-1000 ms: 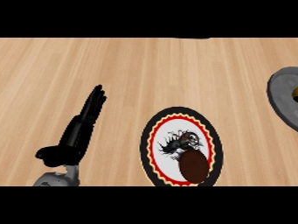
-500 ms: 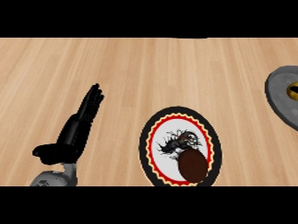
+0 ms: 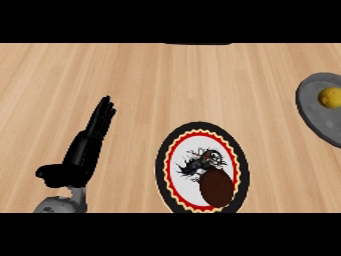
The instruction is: Pick the lemon from the plate and place it in the pan
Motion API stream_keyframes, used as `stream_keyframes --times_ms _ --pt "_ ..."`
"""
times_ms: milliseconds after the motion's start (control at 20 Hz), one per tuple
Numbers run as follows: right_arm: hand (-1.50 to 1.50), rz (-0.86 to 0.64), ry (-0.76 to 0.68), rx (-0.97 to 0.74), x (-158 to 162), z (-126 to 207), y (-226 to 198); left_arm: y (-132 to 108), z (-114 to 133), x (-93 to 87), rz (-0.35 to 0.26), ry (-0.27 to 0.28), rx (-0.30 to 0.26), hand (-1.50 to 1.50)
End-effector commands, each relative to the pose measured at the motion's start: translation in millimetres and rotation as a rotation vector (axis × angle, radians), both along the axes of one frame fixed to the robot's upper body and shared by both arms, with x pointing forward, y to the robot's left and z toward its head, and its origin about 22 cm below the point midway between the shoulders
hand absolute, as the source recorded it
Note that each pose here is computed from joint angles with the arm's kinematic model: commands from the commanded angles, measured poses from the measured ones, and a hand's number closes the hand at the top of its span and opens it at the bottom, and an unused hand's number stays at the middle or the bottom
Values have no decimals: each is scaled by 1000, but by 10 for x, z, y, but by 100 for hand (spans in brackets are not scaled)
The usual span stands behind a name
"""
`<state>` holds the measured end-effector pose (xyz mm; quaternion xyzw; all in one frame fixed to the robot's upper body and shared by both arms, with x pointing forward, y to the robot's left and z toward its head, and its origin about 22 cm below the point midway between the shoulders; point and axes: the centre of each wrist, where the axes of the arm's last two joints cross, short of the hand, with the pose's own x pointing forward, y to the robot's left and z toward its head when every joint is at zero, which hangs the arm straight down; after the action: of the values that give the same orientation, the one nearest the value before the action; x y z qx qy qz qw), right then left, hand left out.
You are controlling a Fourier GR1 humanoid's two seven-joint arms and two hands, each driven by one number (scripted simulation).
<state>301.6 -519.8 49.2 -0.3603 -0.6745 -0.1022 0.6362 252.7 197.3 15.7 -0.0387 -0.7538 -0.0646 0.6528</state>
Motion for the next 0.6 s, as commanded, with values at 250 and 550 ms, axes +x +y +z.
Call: stream_keyframes --times_ms 250,550 --pt "-150 211 -51 121 -635 -381 -260 13 -34 -117 25 21 12 0" --pt "-150 255 -49 64 -915 -527 -332 -31 -56 -61 36 8 11 0"
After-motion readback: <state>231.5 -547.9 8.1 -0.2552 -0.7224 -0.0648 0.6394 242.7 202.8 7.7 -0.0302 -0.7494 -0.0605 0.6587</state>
